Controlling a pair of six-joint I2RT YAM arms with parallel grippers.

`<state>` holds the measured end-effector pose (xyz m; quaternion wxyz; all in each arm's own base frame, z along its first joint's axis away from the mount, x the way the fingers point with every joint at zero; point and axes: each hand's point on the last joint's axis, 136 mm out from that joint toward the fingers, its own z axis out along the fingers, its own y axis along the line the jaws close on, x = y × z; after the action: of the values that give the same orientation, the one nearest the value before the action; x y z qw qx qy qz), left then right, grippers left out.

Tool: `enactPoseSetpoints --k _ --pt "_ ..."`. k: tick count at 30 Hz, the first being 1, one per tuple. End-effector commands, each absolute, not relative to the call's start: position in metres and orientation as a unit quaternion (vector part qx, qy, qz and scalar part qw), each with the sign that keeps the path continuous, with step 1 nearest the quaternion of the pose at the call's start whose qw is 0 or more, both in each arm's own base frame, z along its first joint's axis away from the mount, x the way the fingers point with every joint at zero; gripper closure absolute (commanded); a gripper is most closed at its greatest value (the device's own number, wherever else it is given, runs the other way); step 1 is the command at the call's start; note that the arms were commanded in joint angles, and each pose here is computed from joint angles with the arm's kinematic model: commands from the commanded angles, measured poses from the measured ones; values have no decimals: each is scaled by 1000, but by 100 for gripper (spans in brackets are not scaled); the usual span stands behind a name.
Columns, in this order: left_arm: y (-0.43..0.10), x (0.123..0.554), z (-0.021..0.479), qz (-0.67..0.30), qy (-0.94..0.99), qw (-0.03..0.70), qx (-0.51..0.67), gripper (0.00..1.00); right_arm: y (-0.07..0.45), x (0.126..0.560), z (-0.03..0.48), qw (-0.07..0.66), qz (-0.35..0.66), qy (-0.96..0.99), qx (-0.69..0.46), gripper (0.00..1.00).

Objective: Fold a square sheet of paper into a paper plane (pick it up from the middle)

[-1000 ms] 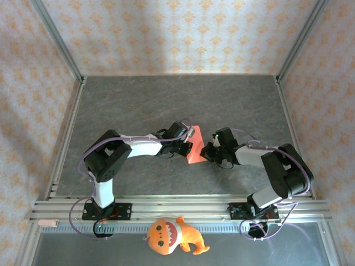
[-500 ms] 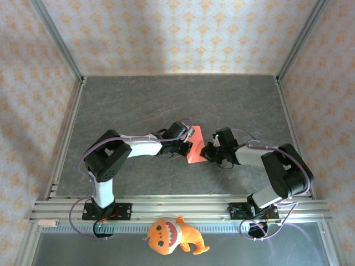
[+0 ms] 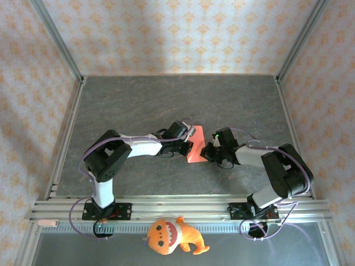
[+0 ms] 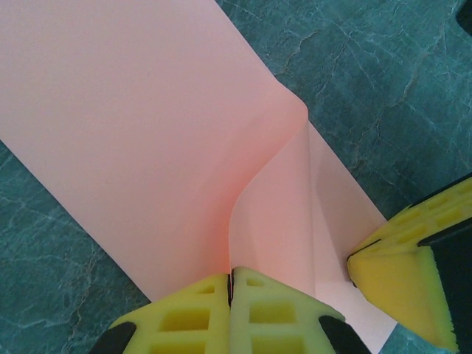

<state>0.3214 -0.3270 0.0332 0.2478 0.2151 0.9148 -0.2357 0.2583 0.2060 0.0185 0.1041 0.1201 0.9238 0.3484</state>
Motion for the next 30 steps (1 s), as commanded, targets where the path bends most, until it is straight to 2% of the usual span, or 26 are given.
enactPoseSetpoints --k 1,19,26,30 --pt "-331 331 34 -234 910 260 225 100 190 238 -4 64 304 941 135 98" --pt "-329 335 30 -221 913 260 222 100 189 236 -6 61 302 942 132 98" --pt "-323 312 -4 -226 928 198 219 100 197 251 16 88 331 930 131 95" --pt "-325 296 -13 -256 932 165 195 100 212 262 44 105 390 904 137 89"
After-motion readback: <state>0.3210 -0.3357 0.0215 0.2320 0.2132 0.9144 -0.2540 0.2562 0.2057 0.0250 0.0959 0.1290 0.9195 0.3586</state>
